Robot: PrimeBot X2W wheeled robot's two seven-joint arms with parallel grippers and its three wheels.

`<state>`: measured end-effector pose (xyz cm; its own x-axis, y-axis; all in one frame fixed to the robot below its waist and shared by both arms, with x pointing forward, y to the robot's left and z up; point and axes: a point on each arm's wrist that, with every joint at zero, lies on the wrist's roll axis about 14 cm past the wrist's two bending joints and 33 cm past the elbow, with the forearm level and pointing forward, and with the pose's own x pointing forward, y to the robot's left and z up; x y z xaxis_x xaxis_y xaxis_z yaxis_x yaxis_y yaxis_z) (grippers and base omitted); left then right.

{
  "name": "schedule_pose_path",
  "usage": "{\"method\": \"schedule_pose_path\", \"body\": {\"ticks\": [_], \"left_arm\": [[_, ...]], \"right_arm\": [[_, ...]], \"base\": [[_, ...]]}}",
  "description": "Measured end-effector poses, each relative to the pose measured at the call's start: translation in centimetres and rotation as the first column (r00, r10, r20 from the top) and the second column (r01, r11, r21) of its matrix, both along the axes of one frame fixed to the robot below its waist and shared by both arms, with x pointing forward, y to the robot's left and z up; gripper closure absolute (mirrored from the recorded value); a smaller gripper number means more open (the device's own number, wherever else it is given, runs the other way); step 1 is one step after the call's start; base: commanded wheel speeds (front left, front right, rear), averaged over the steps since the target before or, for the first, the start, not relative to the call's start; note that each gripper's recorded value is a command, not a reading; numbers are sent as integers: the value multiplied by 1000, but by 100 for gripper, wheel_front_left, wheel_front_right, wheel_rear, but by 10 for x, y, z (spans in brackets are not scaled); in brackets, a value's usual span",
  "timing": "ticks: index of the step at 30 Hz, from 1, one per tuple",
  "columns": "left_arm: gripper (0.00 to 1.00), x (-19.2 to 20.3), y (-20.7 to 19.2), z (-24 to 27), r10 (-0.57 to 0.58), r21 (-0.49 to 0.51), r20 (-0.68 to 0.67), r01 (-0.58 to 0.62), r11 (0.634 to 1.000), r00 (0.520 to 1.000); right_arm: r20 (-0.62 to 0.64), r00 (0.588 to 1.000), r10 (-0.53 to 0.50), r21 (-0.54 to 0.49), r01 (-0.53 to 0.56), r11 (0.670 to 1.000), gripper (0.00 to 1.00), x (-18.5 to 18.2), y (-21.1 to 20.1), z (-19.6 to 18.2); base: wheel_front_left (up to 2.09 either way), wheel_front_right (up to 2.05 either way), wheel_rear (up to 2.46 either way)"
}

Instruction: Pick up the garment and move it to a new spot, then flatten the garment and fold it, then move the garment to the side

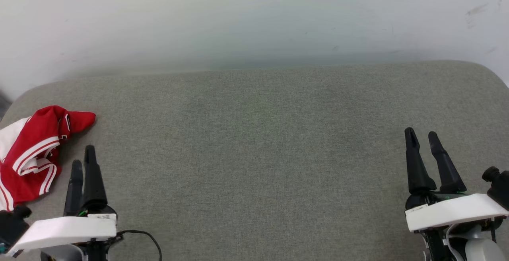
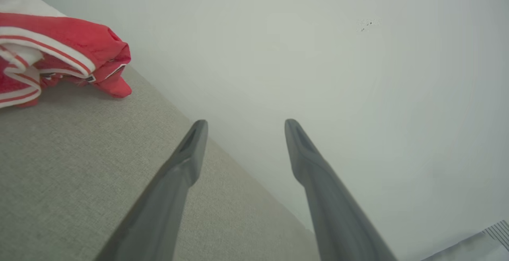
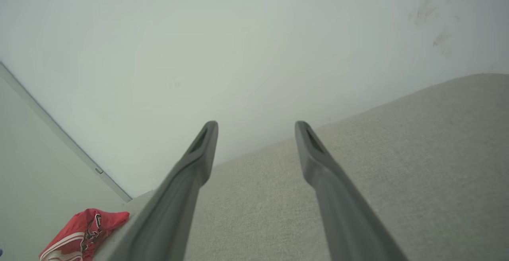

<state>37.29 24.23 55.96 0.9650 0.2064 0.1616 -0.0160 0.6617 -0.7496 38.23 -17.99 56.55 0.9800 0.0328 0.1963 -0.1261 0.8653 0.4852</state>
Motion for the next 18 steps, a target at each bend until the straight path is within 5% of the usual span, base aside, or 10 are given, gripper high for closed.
{"method": "schedule_pose_path", "body": {"ticks": [8, 18], "left_arm": [[0, -2, -37, 7, -54, 206, -21, 58, 977, 998], [0, -4, -65, 2, -68, 434, -63, 89, 896, 996]], "right_arm": [[31, 999, 12, -157, -6, 988, 0, -1, 12, 6], [53, 998, 21, -311, -4, 951, 0, -3, 21, 6]], "base": [[0, 0, 0], [0, 0, 0]]}}
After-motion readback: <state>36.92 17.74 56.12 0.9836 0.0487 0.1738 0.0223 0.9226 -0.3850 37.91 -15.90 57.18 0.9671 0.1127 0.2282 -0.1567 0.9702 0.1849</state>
